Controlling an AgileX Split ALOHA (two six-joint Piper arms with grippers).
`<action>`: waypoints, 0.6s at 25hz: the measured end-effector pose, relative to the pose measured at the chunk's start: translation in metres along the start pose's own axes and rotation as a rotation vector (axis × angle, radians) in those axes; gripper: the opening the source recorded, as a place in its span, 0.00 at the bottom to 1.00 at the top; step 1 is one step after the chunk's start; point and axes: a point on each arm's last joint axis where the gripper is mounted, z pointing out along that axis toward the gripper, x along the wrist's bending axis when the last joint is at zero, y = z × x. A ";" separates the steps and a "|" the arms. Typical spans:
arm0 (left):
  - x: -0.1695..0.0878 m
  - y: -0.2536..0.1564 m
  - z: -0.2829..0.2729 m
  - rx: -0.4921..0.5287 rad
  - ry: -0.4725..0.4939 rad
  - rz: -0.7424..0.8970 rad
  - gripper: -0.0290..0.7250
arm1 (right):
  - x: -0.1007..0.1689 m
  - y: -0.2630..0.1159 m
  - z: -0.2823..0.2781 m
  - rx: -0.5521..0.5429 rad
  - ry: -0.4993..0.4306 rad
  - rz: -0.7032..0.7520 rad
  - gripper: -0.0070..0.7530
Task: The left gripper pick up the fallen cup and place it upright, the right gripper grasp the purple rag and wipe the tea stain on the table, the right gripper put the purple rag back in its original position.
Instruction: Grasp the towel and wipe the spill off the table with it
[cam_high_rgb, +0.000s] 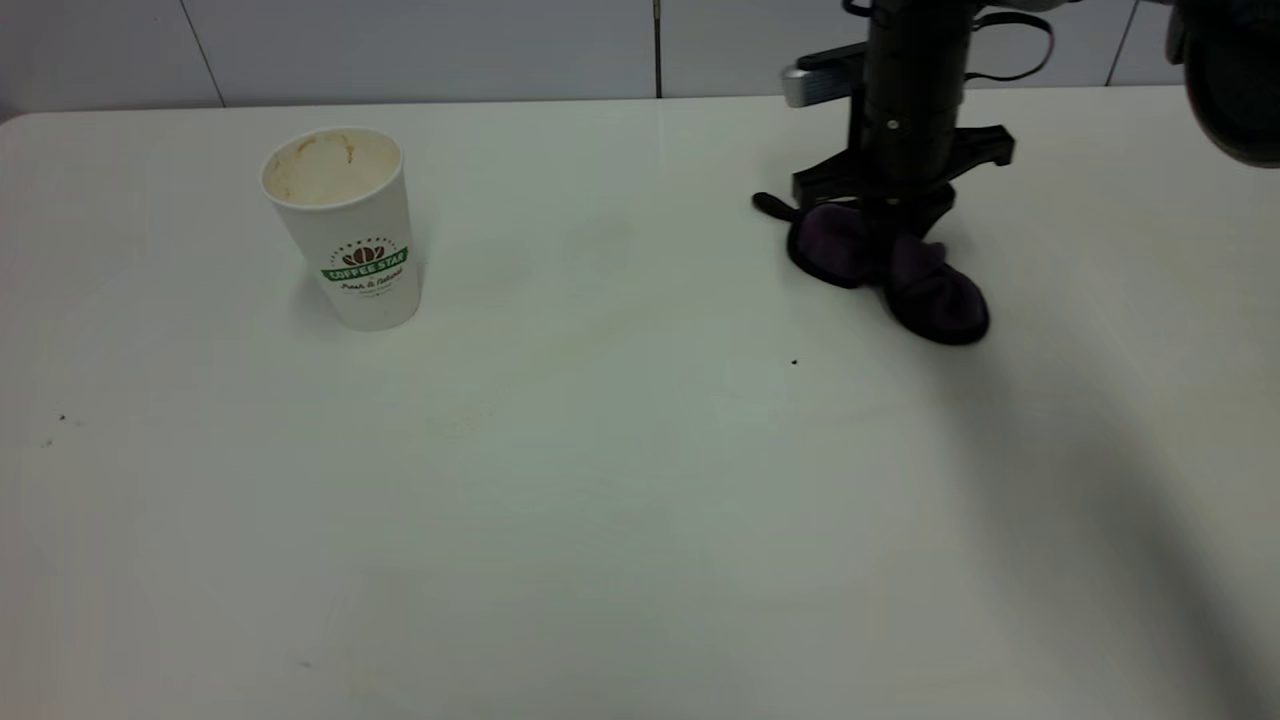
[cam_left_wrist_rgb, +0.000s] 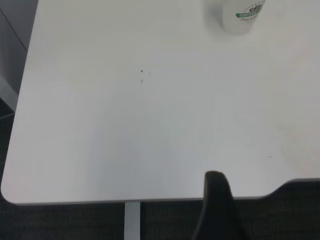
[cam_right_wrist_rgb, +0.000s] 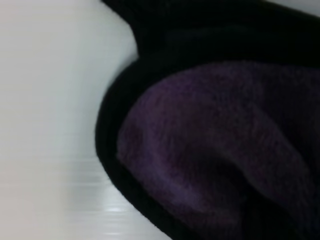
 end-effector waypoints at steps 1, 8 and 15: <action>0.000 0.000 0.000 0.000 0.000 0.000 0.75 | -0.012 0.000 0.001 0.011 -0.004 0.019 0.14; 0.000 0.000 0.000 0.000 0.000 0.000 0.75 | -0.057 -0.002 0.002 0.055 -0.005 0.072 0.21; 0.000 0.000 0.000 0.000 0.000 0.000 0.75 | -0.058 0.008 -0.032 0.013 0.008 -0.045 0.88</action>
